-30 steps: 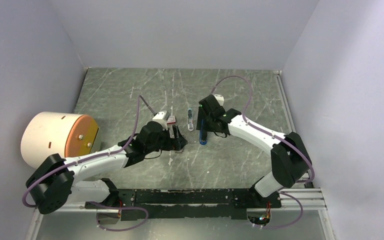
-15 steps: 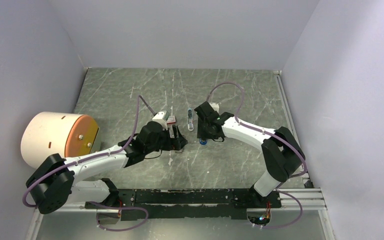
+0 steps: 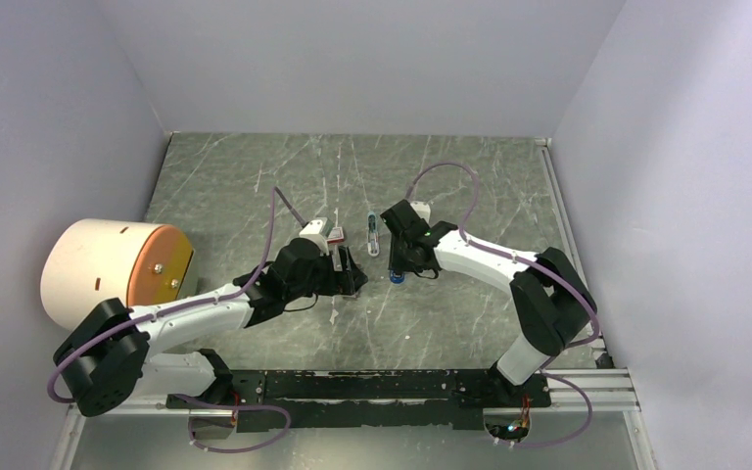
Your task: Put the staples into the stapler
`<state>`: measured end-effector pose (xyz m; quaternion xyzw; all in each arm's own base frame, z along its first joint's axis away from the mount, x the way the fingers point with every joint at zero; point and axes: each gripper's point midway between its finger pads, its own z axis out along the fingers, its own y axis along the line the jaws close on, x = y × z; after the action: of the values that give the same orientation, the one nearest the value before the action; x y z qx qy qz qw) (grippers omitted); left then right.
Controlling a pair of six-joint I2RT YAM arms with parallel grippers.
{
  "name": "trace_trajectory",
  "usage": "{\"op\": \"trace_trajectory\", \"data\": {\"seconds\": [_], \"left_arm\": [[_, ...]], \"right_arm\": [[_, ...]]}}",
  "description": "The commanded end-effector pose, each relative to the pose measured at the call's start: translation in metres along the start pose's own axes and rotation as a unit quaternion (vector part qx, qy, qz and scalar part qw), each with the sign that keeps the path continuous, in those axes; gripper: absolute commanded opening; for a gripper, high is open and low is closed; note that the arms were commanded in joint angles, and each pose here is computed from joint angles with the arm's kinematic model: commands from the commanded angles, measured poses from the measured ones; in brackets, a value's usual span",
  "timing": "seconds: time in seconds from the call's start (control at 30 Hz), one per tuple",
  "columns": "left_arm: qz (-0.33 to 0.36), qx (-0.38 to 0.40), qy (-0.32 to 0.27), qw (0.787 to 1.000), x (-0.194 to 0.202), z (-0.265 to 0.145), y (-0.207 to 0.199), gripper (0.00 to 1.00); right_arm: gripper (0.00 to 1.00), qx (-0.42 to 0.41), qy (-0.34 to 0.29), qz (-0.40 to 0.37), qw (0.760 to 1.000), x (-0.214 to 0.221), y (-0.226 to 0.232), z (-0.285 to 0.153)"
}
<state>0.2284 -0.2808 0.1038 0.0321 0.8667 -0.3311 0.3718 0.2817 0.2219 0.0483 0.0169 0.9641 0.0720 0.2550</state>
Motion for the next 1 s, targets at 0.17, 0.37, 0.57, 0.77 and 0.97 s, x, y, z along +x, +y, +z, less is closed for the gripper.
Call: {"op": "trace_trajectory", "data": {"seconds": [0.17, 0.37, 0.57, 0.77, 0.97], "left_arm": [[-0.004, 0.040, 0.008, 0.999, -0.006, 0.003, -0.020, 0.87], [-0.020, 0.068, 0.033, 0.997, -0.002, 0.012, -0.037, 0.89], [-0.027, 0.071, 0.066, 0.995, 0.009, 0.028, -0.043, 0.93], [-0.052, 0.094, 0.079, 0.991, 0.017, 0.041, -0.054, 0.67], [-0.096, 0.102, 0.075, 0.987, 0.024, 0.055, -0.056, 0.55]], "right_arm": [[0.19, -0.013, -0.041, 0.032, 0.999, -0.018, 0.007, -0.014], [0.19, -0.043, -0.068, 0.078, 0.994, -0.023, 0.008, -0.035], [0.19, -0.066, -0.079, 0.120, 0.987, -0.016, 0.004, -0.043], [0.18, -0.090, -0.074, 0.154, 0.981, -0.003, 0.005, -0.042], [0.17, -0.121, -0.074, 0.177, 0.974, 0.001, 0.011, -0.043]]}}
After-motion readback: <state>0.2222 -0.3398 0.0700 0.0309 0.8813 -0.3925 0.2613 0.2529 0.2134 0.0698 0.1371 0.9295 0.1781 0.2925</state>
